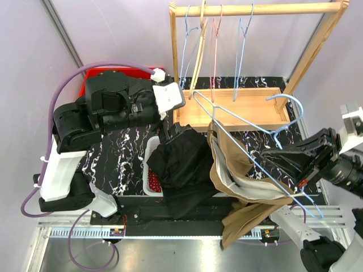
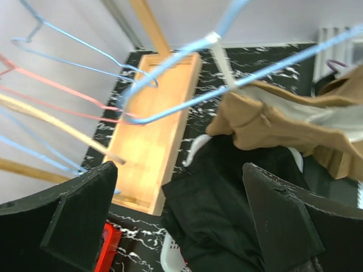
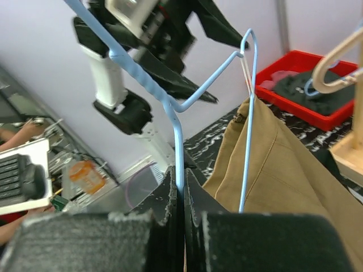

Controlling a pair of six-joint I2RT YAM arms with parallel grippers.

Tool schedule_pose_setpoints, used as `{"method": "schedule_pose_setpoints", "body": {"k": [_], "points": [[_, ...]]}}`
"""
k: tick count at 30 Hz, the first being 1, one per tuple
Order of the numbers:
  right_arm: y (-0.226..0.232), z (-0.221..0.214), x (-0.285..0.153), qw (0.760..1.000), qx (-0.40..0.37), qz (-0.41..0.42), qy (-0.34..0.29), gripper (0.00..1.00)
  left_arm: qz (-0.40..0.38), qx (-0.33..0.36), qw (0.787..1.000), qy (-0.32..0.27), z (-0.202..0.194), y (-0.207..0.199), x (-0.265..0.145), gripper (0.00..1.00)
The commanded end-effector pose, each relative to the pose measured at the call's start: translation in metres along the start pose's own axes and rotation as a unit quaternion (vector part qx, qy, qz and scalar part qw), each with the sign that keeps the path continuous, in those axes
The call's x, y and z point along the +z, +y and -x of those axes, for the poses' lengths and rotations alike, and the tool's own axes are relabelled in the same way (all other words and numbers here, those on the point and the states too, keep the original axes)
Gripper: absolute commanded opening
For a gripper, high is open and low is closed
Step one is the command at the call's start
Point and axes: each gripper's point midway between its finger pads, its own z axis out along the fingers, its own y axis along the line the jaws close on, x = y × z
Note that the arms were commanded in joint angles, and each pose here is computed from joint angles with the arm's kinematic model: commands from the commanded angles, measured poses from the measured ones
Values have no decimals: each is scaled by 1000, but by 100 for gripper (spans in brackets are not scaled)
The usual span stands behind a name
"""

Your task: Remove the skirt from the hanger

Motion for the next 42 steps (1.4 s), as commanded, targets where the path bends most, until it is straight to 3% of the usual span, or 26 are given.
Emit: {"method": "schedule_pose_setpoints", "body": {"k": [1, 5, 8, 17, 21, 28, 30, 33, 34, 35, 39, 42], "points": [[43, 41, 7, 991, -58, 115, -27, 0, -66, 4, 998, -10, -2, -21, -9, 99], [57, 62, 11, 987, -58, 150, -32, 0, -86, 5, 996, -17, 0, -25, -6, 99], [59, 67, 15, 985, -53, 164, -31, 0, -127, 12, 990, -59, 20, -36, -13, 99], [57, 73, 18, 985, -53, 160, -46, 0, -242, -53, 960, -132, 47, -55, -6, 99], [55, 82, 21, 983, -60, 160, -61, 0, -318, -91, 937, -114, 33, -76, 4, 99], [48, 90, 33, 978, -33, 184, -88, 0, -306, -136, 936, -106, 32, -63, 45, 99], [47, 90, 32, 978, -23, 182, -99, 0, -307, -141, 934, -114, 38, -59, 53, 89], [29, 81, 38, 986, -5, 145, -87, 0, -303, -129, 935, -131, 45, -52, 46, 57], [28, 80, 36, 987, -23, 134, -90, 0, -299, -123, 936, -137, 46, -49, 41, 33], [25, 77, 35, 988, -21, 124, -87, 0, -290, -118, 939, -143, 48, -43, 35, 24], [2, 56, 37, 995, 21, 72, -63, 0, -189, -62, 965, -169, 51, -6, -15, 20], [-9, 46, 38, 997, 47, 45, -50, 0, -96, -17, 983, -153, 41, 13, -40, 21]]}}
